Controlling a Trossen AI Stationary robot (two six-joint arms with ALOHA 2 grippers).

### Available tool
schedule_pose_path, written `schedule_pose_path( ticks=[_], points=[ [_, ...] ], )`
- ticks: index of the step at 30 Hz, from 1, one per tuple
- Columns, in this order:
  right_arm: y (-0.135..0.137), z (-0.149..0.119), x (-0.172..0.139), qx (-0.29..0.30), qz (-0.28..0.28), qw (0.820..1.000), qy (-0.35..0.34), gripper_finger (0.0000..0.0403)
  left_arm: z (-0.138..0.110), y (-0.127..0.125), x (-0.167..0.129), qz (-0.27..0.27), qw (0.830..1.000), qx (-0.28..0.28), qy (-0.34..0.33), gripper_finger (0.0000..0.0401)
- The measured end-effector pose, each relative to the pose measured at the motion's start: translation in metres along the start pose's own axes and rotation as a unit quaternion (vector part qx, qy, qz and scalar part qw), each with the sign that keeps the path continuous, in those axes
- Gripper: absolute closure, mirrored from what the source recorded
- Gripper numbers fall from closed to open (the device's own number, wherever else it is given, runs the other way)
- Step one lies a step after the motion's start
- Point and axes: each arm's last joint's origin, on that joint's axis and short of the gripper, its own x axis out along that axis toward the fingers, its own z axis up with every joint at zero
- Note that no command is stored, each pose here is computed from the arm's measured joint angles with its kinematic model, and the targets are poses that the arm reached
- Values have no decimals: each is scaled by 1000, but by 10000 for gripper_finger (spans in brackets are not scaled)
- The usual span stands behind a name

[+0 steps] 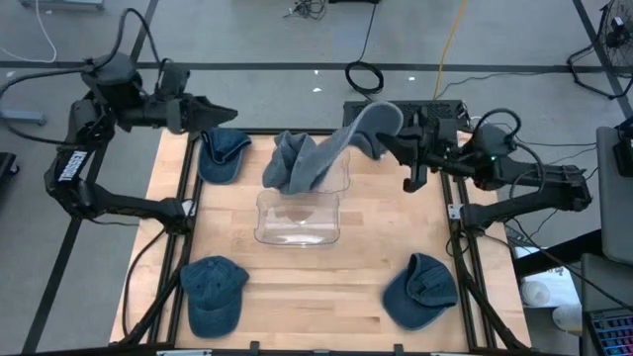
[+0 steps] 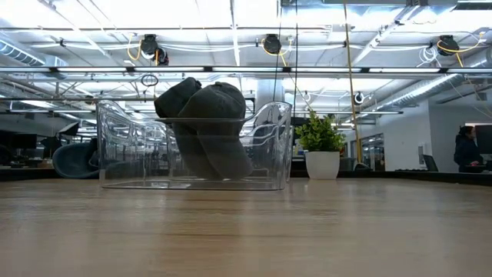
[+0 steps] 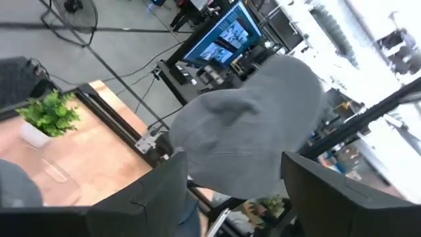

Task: Pick & Place hat
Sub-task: Put the gray cap into the top transparent bin

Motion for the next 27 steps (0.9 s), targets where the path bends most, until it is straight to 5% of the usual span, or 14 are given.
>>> schedule_pose_path(
  ticks=[12,27],
  points=[
    [-2,35,27,-108,110,982,-107,403,22,-1,39,-116,993,-30,3,150],
    [7,69,32,-207,231,928,-209,403,35,8,76,-190,979,-68,42,150]
  ],
)
